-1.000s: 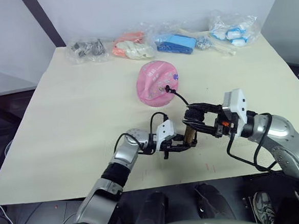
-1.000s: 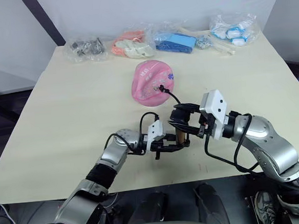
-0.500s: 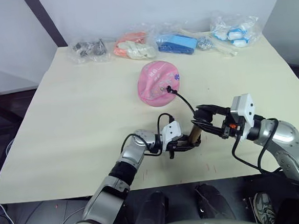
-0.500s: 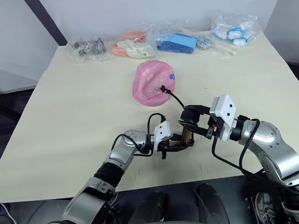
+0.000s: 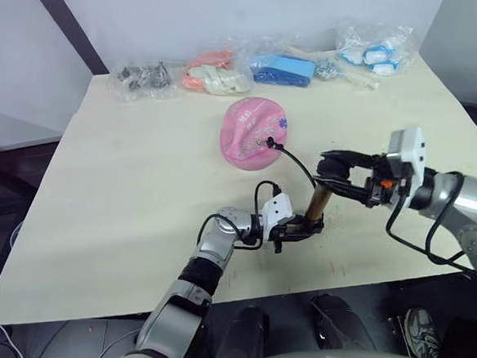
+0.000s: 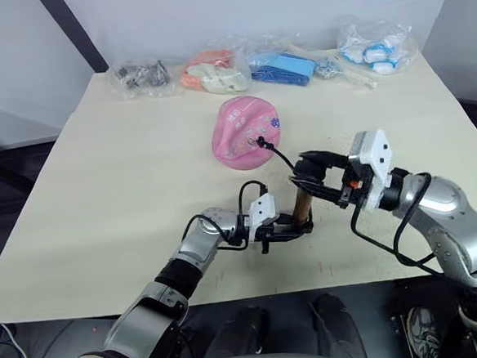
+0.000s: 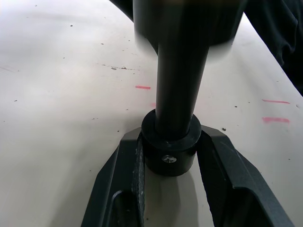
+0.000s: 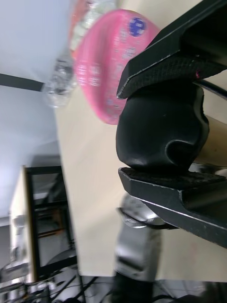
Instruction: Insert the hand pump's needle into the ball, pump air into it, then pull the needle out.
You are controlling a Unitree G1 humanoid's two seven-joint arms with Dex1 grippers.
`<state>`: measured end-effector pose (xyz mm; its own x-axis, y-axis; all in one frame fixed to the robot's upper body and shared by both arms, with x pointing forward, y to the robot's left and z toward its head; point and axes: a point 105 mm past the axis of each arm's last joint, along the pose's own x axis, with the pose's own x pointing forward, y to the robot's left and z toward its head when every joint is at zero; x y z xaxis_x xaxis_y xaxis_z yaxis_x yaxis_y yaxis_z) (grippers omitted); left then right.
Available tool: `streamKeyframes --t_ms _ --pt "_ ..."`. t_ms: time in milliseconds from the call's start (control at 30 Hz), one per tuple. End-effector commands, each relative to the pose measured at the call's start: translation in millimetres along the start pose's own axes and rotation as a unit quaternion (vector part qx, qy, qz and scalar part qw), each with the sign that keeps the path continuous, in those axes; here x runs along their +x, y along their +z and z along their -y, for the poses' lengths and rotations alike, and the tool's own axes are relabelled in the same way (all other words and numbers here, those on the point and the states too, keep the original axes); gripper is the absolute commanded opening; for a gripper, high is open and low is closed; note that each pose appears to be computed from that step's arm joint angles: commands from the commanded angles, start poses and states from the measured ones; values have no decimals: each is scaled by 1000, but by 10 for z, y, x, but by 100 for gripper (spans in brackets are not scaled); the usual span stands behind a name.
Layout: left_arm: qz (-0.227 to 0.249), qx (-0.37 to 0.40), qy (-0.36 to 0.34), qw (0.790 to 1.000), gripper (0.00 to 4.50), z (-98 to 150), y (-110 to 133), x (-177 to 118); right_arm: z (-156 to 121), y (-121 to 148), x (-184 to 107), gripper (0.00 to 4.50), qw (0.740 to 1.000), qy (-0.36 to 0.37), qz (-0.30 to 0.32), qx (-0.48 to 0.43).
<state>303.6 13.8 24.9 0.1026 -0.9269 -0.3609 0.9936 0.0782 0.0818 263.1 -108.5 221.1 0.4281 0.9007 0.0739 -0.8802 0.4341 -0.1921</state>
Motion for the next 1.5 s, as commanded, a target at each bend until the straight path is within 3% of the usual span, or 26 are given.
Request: streamKeyframes --t_ms 33,433,600,1167,1500 --pt "-31 -24 -17 999 112 107 -207 20 -16 452 -43 181 998 1 53 -45" --pt "-22 -28 -15 999 112 117 -248 4 75 906 -138 181 995 -6 52 -83" --pt "-19 -27 -10 999 112 97 -247 -5 92 947 -127 181 995 -6 47 -83" --pt "22 -4 31 999 112 9 -181 -16 -220 53 23 181 999 27 -27 23" --pt "21 -1 27 999 112 25 -197 -26 -342 -493 58 181 997 22 -56 58"
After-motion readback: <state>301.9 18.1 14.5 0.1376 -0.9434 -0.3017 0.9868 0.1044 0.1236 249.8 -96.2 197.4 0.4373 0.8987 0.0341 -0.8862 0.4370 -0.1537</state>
